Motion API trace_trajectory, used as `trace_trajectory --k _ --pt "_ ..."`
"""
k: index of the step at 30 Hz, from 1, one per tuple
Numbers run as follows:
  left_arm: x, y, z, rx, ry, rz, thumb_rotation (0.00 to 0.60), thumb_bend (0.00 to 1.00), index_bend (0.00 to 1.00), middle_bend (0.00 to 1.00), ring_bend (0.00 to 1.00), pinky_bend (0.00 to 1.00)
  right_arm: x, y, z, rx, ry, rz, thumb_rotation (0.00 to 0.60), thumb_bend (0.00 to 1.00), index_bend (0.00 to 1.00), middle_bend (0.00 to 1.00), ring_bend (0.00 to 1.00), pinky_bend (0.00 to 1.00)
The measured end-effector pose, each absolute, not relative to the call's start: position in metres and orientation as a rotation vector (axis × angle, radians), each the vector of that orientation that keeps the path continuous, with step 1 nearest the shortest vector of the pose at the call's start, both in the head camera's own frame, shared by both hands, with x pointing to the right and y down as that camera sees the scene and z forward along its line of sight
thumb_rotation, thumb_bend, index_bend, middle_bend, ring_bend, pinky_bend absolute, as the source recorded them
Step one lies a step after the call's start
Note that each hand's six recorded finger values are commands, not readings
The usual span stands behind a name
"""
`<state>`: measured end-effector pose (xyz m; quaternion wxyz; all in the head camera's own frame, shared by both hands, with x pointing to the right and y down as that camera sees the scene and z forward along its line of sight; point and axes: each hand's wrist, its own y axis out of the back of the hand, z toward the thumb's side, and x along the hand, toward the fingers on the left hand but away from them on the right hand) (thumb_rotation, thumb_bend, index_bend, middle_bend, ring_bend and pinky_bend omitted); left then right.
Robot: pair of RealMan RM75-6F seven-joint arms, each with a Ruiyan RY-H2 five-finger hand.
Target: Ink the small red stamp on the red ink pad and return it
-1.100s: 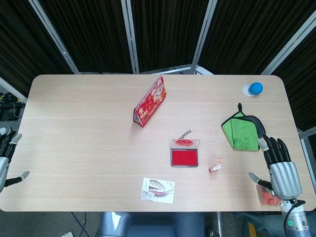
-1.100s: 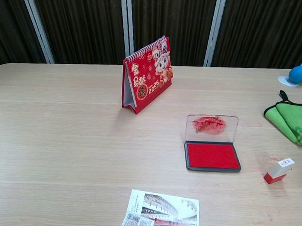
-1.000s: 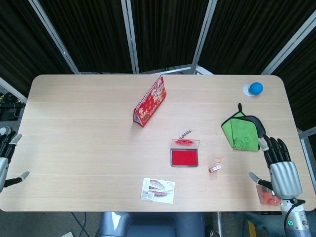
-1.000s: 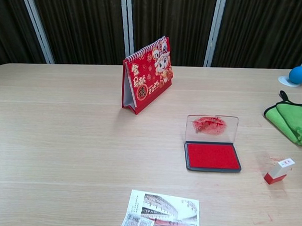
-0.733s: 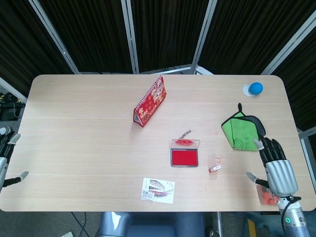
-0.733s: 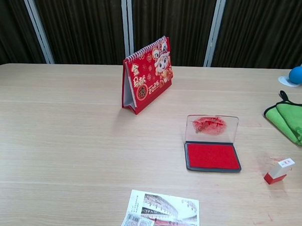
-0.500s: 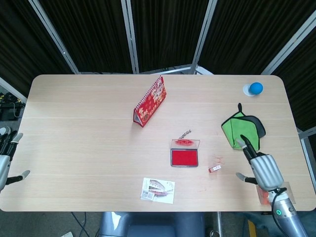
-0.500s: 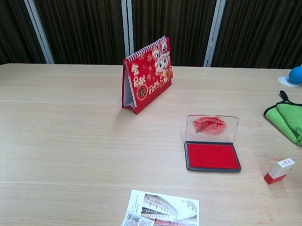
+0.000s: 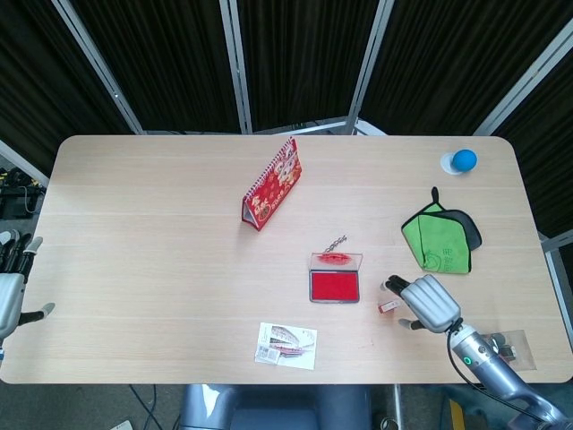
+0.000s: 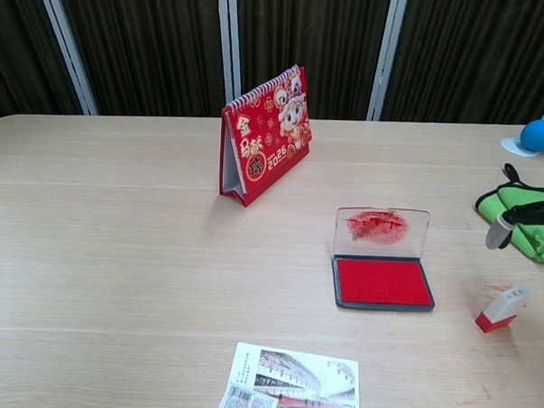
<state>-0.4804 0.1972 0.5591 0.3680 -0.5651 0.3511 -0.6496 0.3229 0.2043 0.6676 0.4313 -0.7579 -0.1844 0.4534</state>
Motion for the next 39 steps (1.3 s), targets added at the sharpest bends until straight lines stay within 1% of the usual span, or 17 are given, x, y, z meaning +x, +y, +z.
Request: trace_trajectory --k 12,24,35,39 --pt "-0.477 0.199 0.562 -1.453 0.881 -1.673 0.6 0.0 0.0 0.0 0.0 0.0 0.321 0.207 0.687 -1.845 -0.345 1.093 0.6 0.16 0.38 0.4 0.87 1.0" --pt "-0.477 0.2 0.563 -1.452 0.876 -1.677 0.6 0.0 0.0 0.0 0.0 0.0 0.324 0.204 0.705 -1.843 -0.298 1.101 0.6 0.21 0.41 0.44 0.87 1.0" --pt "-0.477 0.2 0.565 -1.452 0.871 -1.682 0.6 0.0 0.0 0.0 0.0 0.0 0.324 0.205 0.712 -1.852 -0.28 1.111 0.6 0.27 0.45 0.47 0.87 1.0" --pt "-0.477 0.201 0.564 -1.452 0.872 -1.68 0.6 0.0 0.0 0.0 0.0 0.0 0.325 0.204 0.713 -1.854 -0.283 1.114 0.6 0.3 0.48 0.5 0.87 1.0"
